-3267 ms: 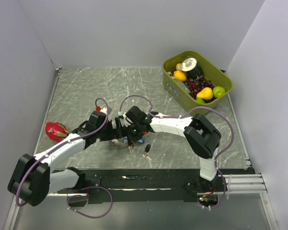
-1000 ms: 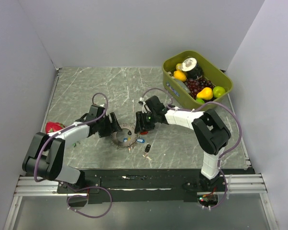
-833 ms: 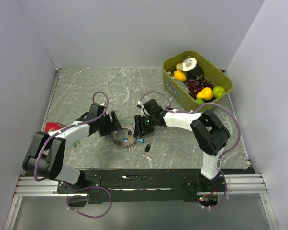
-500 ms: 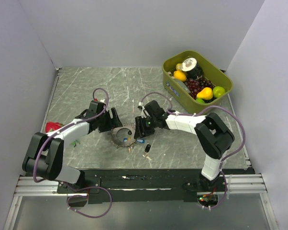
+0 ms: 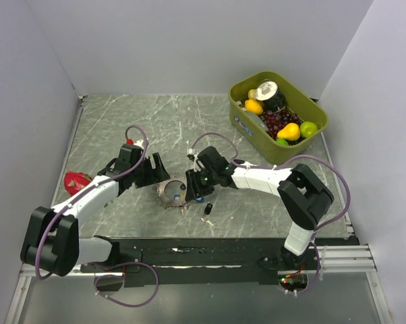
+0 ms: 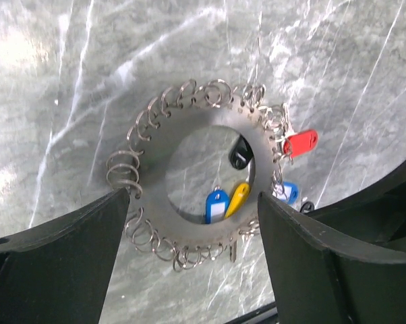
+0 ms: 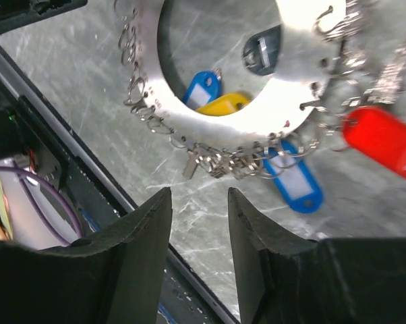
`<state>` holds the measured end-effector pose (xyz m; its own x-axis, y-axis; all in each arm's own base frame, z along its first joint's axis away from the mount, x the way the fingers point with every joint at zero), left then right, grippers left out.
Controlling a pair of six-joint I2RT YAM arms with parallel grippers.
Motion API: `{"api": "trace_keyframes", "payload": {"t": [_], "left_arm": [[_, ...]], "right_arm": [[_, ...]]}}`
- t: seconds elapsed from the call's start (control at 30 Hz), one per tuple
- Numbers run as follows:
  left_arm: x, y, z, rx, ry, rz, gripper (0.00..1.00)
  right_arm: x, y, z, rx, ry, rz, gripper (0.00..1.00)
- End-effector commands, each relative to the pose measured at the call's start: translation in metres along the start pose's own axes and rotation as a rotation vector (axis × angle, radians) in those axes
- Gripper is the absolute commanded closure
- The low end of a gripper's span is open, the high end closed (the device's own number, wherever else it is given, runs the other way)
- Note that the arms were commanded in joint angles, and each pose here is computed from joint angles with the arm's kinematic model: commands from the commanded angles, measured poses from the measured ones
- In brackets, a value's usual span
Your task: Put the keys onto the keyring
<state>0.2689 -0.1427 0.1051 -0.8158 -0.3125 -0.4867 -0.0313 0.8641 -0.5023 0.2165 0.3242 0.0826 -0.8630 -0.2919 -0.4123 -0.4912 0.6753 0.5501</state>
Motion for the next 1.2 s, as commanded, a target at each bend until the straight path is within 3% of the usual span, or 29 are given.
{"api": "trace_keyframes", "payload": {"t": [0.0,0.23,0.7,0.77,0.83,0.93,1.17], "left_arm": [[-0.005,-0.013,-0.014,0.069,-0.035,0.001,0.17],[-0.014,-0.028,-0.036,0.134,-0.095,0.004,0.16],[-0.007,-0.024,-0.036,0.125,-0.083,-0.001,0.15],[-0.007,-0.024,-0.036,0.124,-0.082,0.000,0.15],[-0.006,-0.022,-0.036,0.121,-0.081,0.003,0.16],[-0.004,-0.021,-0.035,0.117,-0.078,0.002,0.15],[0.001,-0.017,-0.030,0.118,-0.066,0.000,0.15]], "right_arm": [[0.000,-0.003,0.010,0.037,-0.001,-0.006,0.55],[0.003,-0.007,0.018,0.044,0.005,-0.012,0.56],[-0.001,-0.010,0.036,0.044,0.012,-0.002,0.62],[-0.001,-0.010,0.038,0.046,0.011,0.006,0.69],[-0.003,-0.009,0.037,0.041,0.004,0.007,0.86],[-0.006,-0.002,0.029,0.015,-0.034,-0.009,1.00],[-0.016,0.029,-0.003,-0.139,-0.165,-0.125,1.00]]}}
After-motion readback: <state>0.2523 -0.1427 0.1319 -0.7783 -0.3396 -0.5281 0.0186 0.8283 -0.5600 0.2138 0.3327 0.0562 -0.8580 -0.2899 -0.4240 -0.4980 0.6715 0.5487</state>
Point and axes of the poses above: each gripper's point midway between its finger pads, its own z axis out along the fingers, its own y axis along the line the jaws close on, x = y × z, the point moved 3 cm from there along -z, back along the fingers, and after that the axes turned 2 degrees about -z, right-handed, at the moved point
